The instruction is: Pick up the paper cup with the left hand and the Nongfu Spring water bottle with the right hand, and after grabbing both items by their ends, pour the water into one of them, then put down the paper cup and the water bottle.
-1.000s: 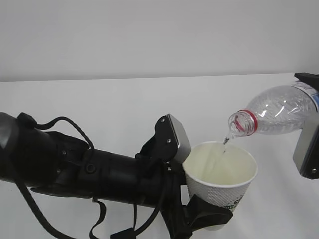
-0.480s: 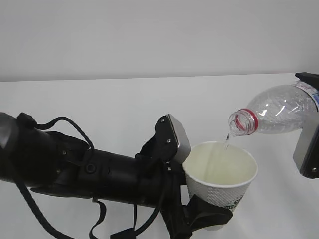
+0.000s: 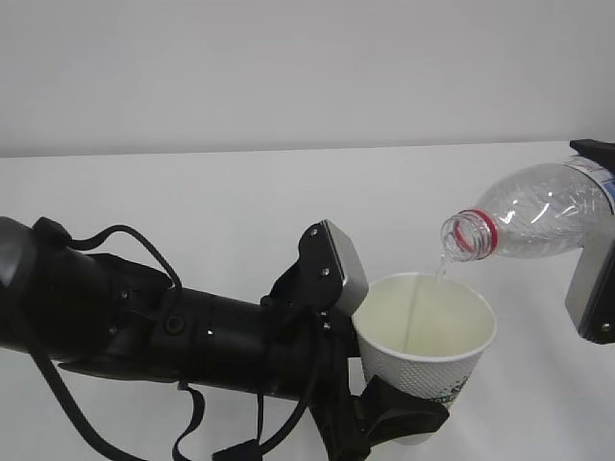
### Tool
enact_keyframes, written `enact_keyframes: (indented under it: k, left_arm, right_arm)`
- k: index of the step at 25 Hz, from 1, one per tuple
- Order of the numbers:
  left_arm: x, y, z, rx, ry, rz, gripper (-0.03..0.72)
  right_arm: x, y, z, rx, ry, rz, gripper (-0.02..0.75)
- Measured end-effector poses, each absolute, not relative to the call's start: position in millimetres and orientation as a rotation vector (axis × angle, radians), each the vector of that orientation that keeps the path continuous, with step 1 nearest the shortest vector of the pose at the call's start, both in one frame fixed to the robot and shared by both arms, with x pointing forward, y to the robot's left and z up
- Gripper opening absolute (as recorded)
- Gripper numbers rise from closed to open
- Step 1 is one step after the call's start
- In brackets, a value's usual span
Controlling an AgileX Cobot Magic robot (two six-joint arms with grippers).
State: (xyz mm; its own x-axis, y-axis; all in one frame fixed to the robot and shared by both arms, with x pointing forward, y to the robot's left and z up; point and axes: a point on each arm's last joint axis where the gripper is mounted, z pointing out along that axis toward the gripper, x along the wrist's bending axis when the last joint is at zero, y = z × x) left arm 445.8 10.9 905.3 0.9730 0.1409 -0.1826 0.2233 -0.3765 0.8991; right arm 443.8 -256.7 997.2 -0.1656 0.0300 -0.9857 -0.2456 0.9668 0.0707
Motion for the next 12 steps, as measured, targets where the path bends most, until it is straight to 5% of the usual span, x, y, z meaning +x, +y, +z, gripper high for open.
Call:
enact_keyframes:
  k: [12]
  left_arm:
    - [445.8, 10.9, 905.3, 1.964, 0.262, -0.090, 0.528]
  right_arm:
    - [443.8, -256.6, 997.7, -0.166, 1.717, 0.242, 0.426]
